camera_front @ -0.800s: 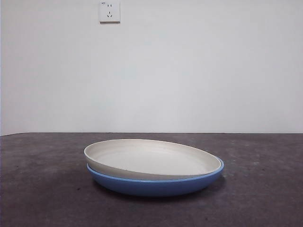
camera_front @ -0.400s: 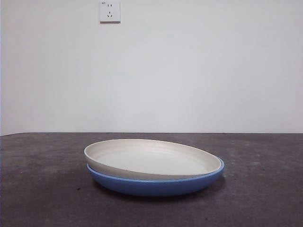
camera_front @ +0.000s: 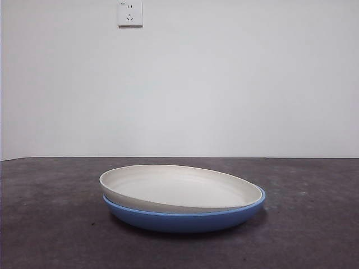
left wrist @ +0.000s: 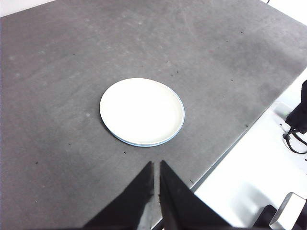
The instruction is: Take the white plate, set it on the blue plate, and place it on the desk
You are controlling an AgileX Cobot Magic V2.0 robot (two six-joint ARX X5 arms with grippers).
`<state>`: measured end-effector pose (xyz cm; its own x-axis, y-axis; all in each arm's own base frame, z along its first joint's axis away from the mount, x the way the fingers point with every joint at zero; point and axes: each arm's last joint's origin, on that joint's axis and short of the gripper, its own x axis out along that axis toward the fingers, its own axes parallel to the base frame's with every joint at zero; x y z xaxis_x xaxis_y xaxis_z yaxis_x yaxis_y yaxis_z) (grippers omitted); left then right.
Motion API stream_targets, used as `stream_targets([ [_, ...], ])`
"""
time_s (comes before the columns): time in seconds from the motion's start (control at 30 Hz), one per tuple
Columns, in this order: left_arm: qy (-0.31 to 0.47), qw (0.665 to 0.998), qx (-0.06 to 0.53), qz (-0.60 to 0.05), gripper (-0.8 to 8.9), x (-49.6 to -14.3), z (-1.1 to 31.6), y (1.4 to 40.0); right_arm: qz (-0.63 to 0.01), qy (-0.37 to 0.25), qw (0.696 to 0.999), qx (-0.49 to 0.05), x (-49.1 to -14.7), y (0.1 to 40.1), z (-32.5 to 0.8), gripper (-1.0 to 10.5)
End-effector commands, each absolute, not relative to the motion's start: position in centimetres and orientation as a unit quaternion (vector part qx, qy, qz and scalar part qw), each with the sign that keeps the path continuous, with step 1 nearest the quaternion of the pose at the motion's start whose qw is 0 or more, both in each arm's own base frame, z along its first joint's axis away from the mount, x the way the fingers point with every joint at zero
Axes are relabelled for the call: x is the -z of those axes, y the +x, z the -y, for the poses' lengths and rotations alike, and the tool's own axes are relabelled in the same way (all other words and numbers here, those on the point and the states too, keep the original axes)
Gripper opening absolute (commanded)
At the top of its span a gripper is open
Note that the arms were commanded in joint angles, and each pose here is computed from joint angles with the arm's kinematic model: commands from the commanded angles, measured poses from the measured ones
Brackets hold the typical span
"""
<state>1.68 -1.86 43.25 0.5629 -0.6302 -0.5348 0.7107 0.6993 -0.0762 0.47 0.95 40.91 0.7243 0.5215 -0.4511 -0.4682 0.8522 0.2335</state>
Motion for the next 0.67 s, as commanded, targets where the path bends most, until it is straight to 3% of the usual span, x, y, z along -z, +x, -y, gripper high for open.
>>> stream_targets([
  [0.03,0.073,0.883,0.383,-0.262,0.16,-43.6,1.8,1.6,-0.241,0.048,0.930,-0.273,-41.5,0.3,-0.9,0.2],
  [0.33,0.068,0.890,0.365,-0.265,0.16,-43.6,1.8,1.7,-0.242,0.048,0.930,-0.273,-41.5,0.3,-0.9,0.2],
  [0.53,0.043,0.918,0.268,-0.288,0.16,-42.1,1.9,3.2,-0.242,0.048,0.930,-0.273,-41.5,0.3,-0.9,0.2],
  [0.67,0.035,0.952,0.185,-0.242,0.16,-40.2,1.7,5.3,-0.242,0.048,0.930,-0.273,-41.5,0.3,-0.9,0.2],
])
